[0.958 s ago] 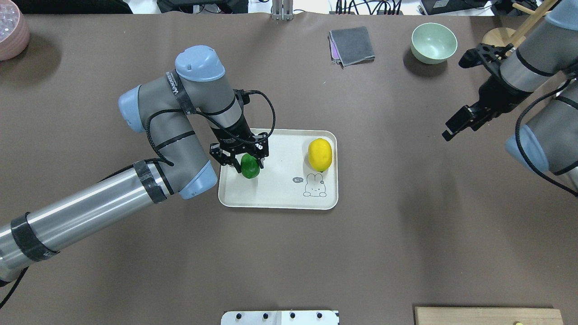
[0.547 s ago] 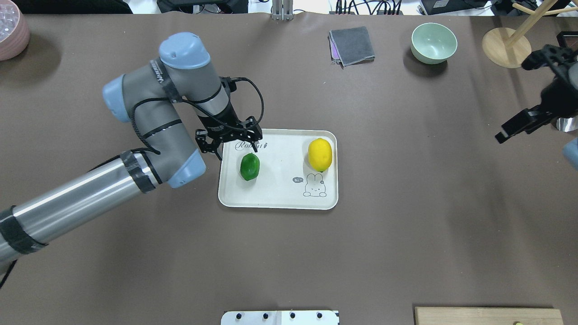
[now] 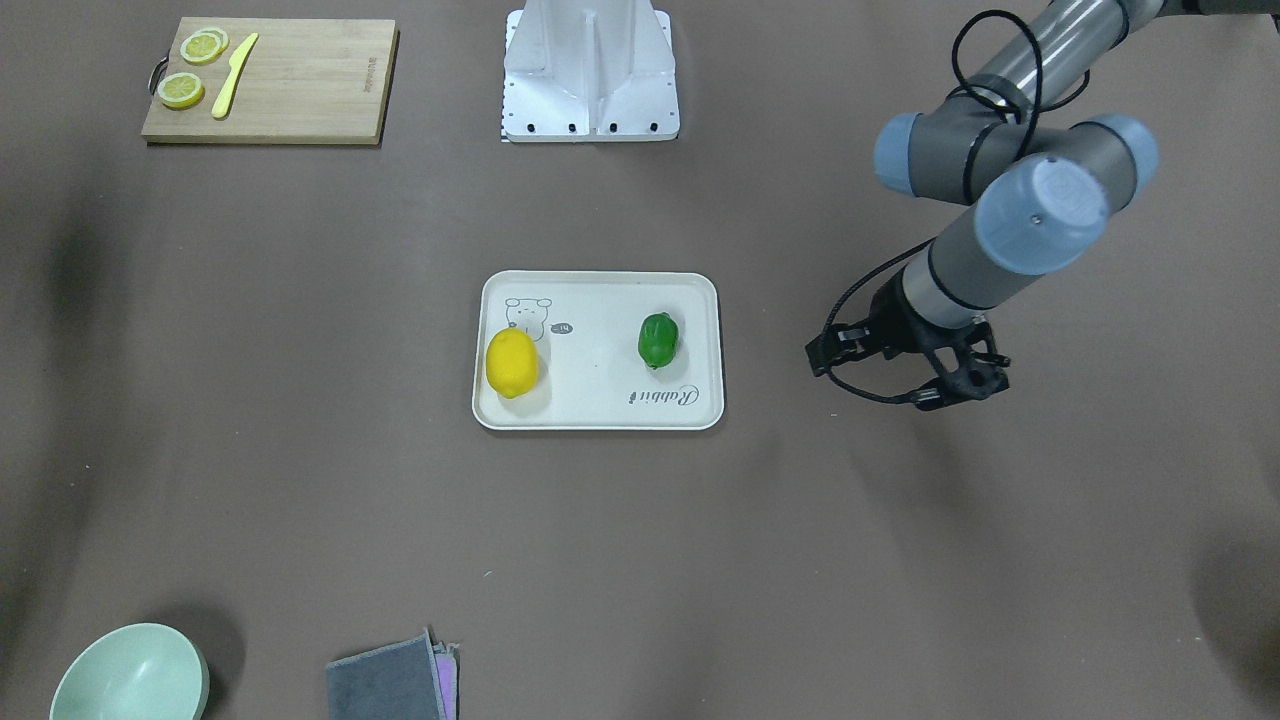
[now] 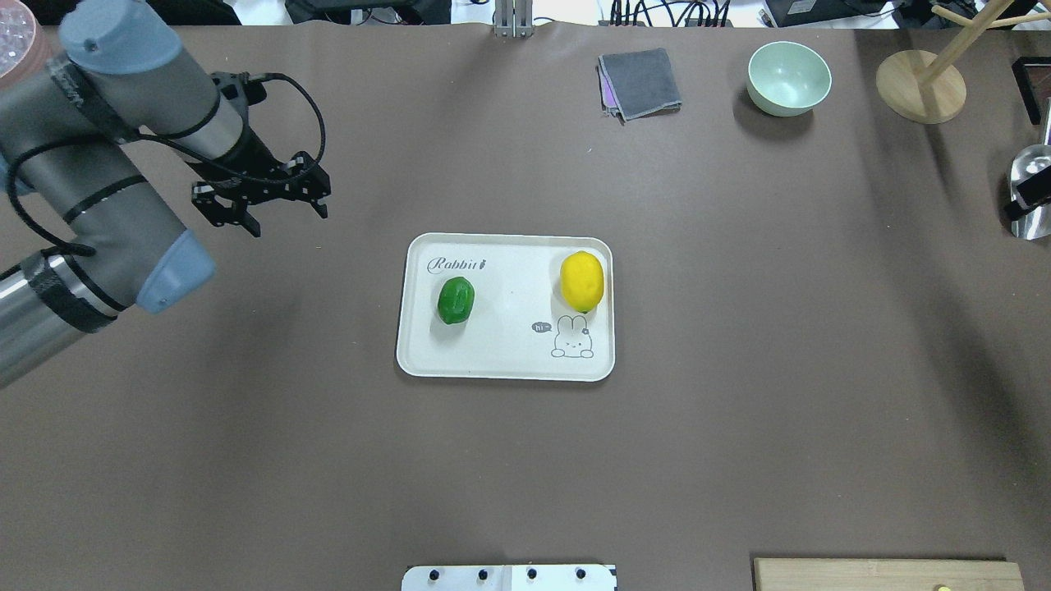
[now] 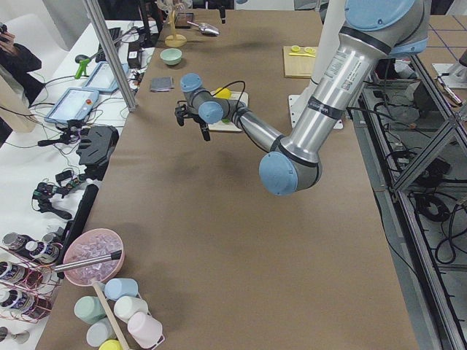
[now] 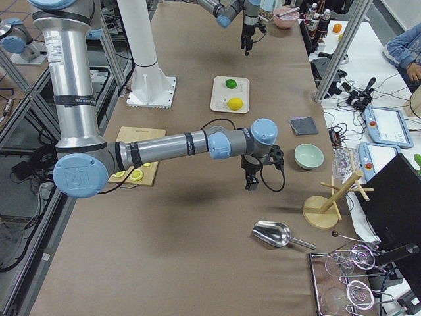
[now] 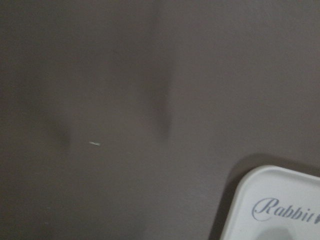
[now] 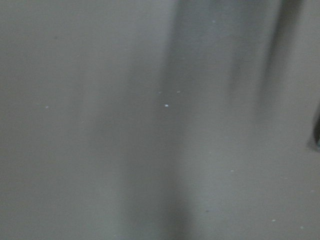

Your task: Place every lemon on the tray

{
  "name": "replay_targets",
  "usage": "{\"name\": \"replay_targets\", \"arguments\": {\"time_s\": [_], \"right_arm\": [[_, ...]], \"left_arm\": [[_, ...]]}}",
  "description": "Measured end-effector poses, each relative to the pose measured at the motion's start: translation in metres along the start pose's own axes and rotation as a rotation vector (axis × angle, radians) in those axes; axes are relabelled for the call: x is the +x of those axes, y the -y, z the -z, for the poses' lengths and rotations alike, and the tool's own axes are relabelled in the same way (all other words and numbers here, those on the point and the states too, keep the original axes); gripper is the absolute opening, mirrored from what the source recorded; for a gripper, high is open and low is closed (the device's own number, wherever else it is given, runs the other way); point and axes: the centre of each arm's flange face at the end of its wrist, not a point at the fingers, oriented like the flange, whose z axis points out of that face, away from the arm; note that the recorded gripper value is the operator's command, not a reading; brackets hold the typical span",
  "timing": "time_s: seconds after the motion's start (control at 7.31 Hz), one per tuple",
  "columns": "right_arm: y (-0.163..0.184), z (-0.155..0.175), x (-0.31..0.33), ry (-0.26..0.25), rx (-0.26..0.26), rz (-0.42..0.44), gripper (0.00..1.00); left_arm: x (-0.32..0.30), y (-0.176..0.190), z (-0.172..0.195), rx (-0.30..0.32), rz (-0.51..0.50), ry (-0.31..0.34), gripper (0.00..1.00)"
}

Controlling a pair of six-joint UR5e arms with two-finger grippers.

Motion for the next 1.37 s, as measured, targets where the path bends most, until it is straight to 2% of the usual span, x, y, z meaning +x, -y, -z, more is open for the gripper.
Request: {"name": "replay_targets", "arguments": {"time_s": [0.14, 0.27, 0.41, 0.68, 0.82, 1.09, 1.37], "right_arm": [[0.004, 0.009, 0.022, -0.022, 0.017, -0.038, 1.0], [0.004, 0.017, 0.042, -0.032, 0.029, -0.077, 1.0], [0.004, 0.024, 0.062, -0.033, 0.038, -0.119, 1.0], [-0.002, 0.032, 0.087, -0.028, 0.05, -0.169, 1.0], [-0.004, 0.035, 0.093, -0.028, 0.054, -0.183, 1.0], [-0.009, 0.04, 0.101, -0.027, 0.041, -0.224, 1.0], [-0.013, 0.044, 0.106, -0.028, 0.034, -0.246, 1.0]], "left_arm": [[-0.031, 0.007, 0.032, 0.051, -0.124, 0.089, 0.98], [-0.069, 0.005, 0.058, 0.075, -0.224, 0.198, 0.98], [-0.124, 0.005, 0.08, 0.082, -0.273, 0.278, 0.98], [-0.265, 0.006, 0.103, 0.085, -0.339, 0.344, 0.98], [-0.342, -0.002, 0.104, 0.097, -0.331, 0.34, 0.98], [-0.467, -0.029, 0.091, 0.114, -0.26, 0.249, 0.98], [-0.523, -0.045, 0.084, 0.132, -0.201, 0.169, 0.98]]}}
